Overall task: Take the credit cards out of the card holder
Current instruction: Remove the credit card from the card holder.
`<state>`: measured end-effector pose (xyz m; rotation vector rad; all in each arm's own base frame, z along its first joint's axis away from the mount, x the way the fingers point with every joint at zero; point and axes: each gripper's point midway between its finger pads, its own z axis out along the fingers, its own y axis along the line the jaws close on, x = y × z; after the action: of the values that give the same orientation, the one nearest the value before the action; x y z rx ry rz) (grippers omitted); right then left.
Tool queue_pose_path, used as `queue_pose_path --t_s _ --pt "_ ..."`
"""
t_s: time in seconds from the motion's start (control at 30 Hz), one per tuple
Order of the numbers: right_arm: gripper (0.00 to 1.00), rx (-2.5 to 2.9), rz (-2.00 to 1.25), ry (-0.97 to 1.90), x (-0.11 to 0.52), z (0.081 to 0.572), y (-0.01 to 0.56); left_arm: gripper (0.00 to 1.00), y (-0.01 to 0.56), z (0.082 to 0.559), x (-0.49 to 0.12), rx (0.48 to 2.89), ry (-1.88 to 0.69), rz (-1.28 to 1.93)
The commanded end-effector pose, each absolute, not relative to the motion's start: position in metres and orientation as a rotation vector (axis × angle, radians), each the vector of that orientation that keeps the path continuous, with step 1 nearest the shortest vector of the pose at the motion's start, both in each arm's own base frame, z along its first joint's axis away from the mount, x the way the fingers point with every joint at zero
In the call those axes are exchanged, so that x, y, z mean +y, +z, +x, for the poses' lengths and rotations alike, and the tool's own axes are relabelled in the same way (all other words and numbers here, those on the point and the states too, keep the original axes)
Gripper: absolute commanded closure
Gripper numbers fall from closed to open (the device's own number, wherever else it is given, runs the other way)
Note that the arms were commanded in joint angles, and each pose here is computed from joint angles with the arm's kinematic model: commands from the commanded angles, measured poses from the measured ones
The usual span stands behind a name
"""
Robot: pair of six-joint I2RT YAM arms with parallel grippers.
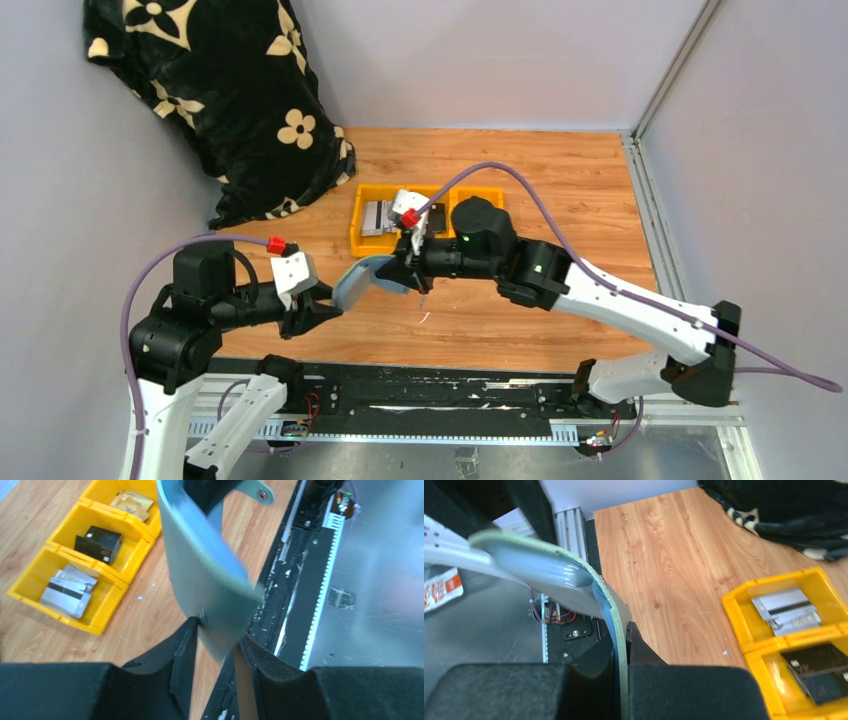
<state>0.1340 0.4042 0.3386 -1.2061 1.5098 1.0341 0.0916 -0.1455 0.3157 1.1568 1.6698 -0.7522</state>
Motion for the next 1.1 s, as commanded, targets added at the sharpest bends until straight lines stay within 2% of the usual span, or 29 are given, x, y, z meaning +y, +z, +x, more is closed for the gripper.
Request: queue_pose_path --t_s 0.0,0.27,0.3,0.43,0.5,0.77,0.9,1.07 --pt "1.00 1.526 -0.942 1.076 0.377 0.141 0.375 0.63 0.321 0.066 -0.155 1.635 -0.907 1.169" --pt "1.00 1.807 -0.814 1.128 0.360 0.124 0.353 0.64 0.334 0.059 -0.166 1.645 -1.068 1.157" --pt "1.00 1.835 -0.782 1.113 0.356 0.124 0.358 0.59 0.336 0.058 -0.167 1.650 -1.086 1.149" --pt "1.00 1.998 -0.704 0.989 0.344 0.124 0.364 0.30 0.338 0.055 -0.165 1.588 -1.028 1.179" --pt "1.00 2.063 -0.710 0.915 0.341 0.114 0.363 0.26 0.342 0.060 -0.164 1.564 -0.989 1.144" --pt "1.00 2.143 -0.711 0.807 0.350 0.102 0.370 0.26 0.380 0.078 -0.173 1.462 -1.006 1.005" --pt "1.00 2.141 -0.732 0.720 0.347 0.110 0.378 0.26 0.386 0.074 -0.175 1.468 -1.054 0.998" --pt "1.00 2.054 -0.754 0.762 0.366 0.117 0.398 0.27 0.381 0.078 -0.177 1.506 -1.083 0.972"
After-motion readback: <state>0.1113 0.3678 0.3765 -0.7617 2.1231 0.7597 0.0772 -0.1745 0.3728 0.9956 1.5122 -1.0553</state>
